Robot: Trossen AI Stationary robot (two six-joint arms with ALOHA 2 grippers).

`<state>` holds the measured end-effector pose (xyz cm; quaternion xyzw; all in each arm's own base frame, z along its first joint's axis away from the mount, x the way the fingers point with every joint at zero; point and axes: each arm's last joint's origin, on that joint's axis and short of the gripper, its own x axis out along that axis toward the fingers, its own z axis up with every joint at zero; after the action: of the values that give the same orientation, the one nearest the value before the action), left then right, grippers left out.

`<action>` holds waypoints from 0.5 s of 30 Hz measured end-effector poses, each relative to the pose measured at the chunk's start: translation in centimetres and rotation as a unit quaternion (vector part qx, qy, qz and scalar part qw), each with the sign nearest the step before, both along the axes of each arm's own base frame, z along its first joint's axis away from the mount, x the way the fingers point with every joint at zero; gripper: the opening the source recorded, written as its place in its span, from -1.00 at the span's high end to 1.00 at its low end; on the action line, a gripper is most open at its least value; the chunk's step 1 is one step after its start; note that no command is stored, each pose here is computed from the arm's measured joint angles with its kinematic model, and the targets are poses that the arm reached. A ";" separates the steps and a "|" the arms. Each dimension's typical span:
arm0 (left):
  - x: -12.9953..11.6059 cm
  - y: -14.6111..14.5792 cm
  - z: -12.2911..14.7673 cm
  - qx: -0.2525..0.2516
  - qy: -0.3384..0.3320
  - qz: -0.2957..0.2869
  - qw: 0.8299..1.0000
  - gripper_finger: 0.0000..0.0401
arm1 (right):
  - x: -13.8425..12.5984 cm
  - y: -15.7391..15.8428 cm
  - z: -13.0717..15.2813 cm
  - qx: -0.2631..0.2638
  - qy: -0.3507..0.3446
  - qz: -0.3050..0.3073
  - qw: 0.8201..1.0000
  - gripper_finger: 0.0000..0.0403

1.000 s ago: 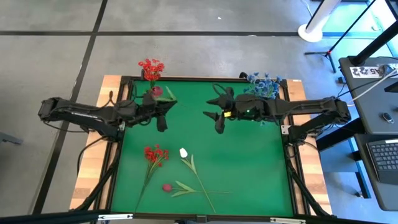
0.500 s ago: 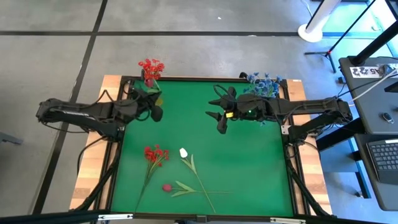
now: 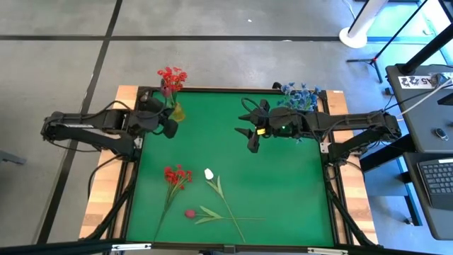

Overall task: Sort flowers into vase by color
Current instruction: Put the top dark red flower into the yellow vase

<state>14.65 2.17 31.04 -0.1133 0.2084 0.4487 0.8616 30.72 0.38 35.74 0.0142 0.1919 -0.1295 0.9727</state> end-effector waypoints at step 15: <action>3.0 0.3 -4.9 -0.031 -0.119 -0.204 0.971 1.00 | 0.0 0.0 -0.1 0.000 0.003 0.005 1.000 -0.04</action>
<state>17.65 2.46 26.16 -0.1479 0.1368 0.2399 0.9497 30.71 0.41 35.69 0.0130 0.1947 -0.1244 0.9729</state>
